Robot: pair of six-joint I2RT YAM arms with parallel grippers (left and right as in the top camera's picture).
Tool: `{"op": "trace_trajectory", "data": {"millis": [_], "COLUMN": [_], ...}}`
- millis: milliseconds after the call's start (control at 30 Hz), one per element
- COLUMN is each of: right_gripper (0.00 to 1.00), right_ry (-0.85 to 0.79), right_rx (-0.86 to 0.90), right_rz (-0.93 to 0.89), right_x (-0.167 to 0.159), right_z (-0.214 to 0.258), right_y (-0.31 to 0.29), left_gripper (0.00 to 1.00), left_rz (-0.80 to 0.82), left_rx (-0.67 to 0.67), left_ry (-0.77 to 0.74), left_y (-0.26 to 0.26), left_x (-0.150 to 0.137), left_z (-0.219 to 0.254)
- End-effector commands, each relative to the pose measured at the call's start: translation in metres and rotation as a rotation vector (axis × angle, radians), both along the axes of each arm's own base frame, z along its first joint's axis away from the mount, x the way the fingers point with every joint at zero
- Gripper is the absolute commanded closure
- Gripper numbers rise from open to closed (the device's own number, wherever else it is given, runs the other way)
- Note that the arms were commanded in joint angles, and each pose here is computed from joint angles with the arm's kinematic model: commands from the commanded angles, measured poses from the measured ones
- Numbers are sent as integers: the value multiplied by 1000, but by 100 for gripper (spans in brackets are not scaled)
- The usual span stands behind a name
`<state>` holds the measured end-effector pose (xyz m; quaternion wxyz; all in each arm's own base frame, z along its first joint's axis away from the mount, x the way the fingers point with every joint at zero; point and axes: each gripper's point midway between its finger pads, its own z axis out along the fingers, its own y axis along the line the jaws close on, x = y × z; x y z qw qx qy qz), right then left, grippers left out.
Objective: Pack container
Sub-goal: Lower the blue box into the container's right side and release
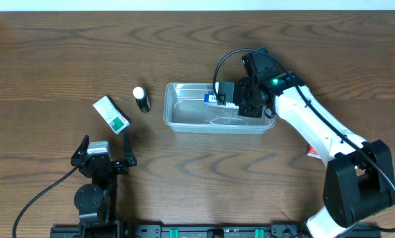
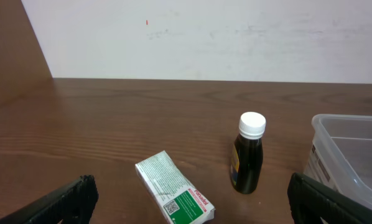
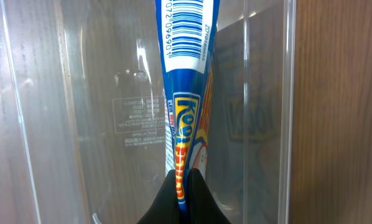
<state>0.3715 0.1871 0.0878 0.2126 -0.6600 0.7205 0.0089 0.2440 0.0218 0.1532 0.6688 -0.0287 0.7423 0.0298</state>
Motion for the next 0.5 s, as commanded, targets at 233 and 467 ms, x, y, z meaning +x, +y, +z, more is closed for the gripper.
{"op": "trace_trajectory", "data": {"millis": [233,467], "right_gripper": [99,35], "right_ry": [12,13], "right_rx": [2,3], "right_rz": [-15,-22], "right_x": [13,14], "right_z": [-14,-15], "right_y": [-12,-13], "left_gripper": [2,2], "left_rz": [-5,-5], "left_rx": [-15,-15], "left_ry": [44,44], "left_y": [-1,-1], "left_x": [-1,-1], "left_z": [-15,-15]}}
